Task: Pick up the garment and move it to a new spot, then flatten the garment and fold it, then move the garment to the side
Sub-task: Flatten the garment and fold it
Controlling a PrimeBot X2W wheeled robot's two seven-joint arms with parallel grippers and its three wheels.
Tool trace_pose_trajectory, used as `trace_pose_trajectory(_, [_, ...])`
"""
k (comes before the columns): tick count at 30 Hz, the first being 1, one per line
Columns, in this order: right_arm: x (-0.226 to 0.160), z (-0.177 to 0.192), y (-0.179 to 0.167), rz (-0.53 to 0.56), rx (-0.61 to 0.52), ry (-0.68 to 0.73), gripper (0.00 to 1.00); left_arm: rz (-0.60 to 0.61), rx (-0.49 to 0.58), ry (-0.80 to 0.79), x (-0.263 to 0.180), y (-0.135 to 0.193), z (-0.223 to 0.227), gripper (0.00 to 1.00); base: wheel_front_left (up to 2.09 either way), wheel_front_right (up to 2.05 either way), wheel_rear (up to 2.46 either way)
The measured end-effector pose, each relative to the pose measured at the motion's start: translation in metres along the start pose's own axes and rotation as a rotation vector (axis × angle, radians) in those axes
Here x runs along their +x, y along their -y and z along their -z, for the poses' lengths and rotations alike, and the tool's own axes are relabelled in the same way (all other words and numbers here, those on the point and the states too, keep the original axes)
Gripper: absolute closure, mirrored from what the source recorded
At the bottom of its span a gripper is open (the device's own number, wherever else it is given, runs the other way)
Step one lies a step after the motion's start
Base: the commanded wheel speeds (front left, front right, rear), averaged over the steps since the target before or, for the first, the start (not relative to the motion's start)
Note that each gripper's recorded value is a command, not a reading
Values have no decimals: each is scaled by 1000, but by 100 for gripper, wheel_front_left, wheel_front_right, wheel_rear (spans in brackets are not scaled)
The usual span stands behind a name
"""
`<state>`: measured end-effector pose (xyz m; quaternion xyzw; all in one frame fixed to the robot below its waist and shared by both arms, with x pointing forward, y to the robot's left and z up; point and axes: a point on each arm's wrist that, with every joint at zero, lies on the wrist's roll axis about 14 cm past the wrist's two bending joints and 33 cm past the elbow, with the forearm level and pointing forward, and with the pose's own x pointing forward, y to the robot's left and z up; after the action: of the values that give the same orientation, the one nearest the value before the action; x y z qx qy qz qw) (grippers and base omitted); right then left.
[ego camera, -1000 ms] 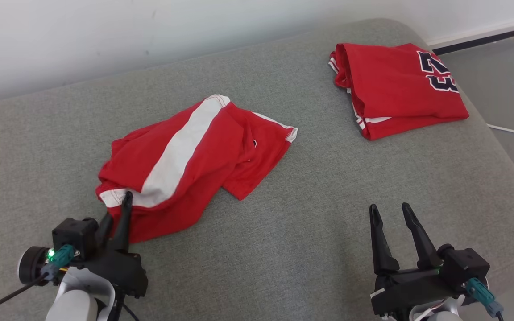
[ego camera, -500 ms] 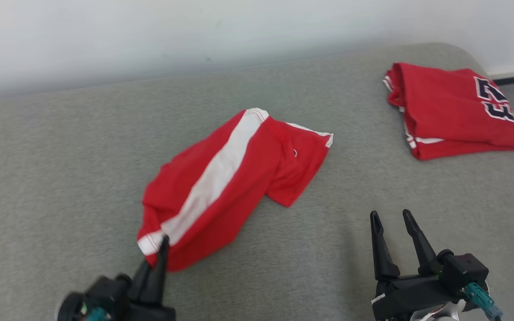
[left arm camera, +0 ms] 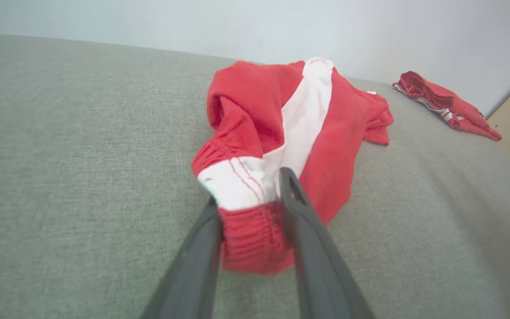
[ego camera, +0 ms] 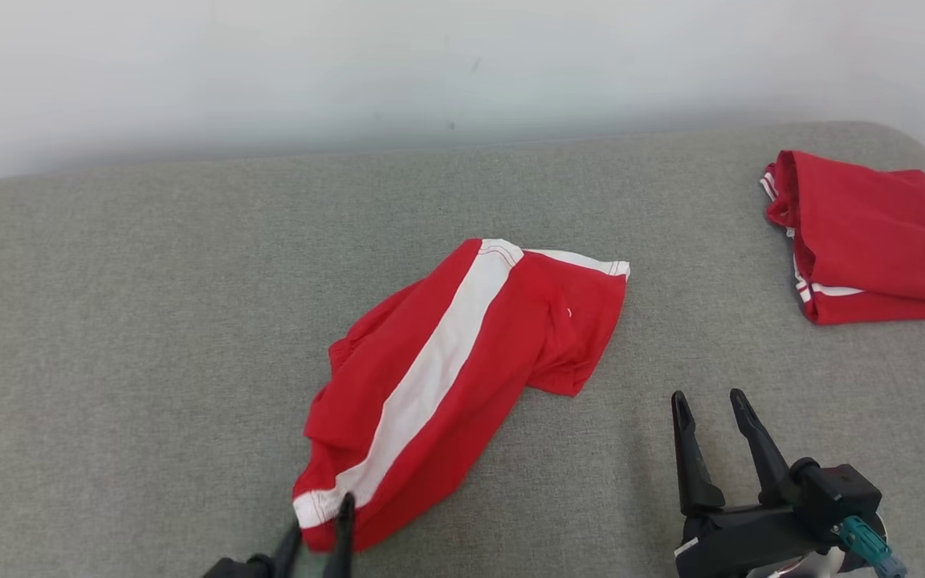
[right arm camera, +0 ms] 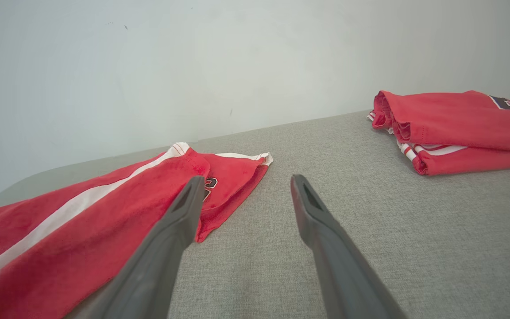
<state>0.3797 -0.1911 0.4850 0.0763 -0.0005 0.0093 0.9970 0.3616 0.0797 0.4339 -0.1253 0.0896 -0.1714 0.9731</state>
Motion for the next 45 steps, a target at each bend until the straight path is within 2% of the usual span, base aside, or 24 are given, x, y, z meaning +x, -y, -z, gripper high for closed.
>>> trace_pose_trajectory(11, [1, -2, -7, -20, 0, 8, 0, -86, 32, 181, -13, -18, -54, 0, 0, 0, 0])
trace_pose_trajectory(22, [10, -12, -17, -69, -38, 23, 0, -266, 97, 272, -39, -66, -85, 0, 0, 0, 0])
trace_pose_trajectory(37, [96, -56, -51, -230, -194, 44, 0, -339, 96, 293, -59, -82, -89, 0, 0, 0, 0])
trace_pose_trajectory(45, [148, -38, -72, -291, -279, -101, 0, -397, 55, 296, -68, -90, -87, 0, 0, 0, 0])
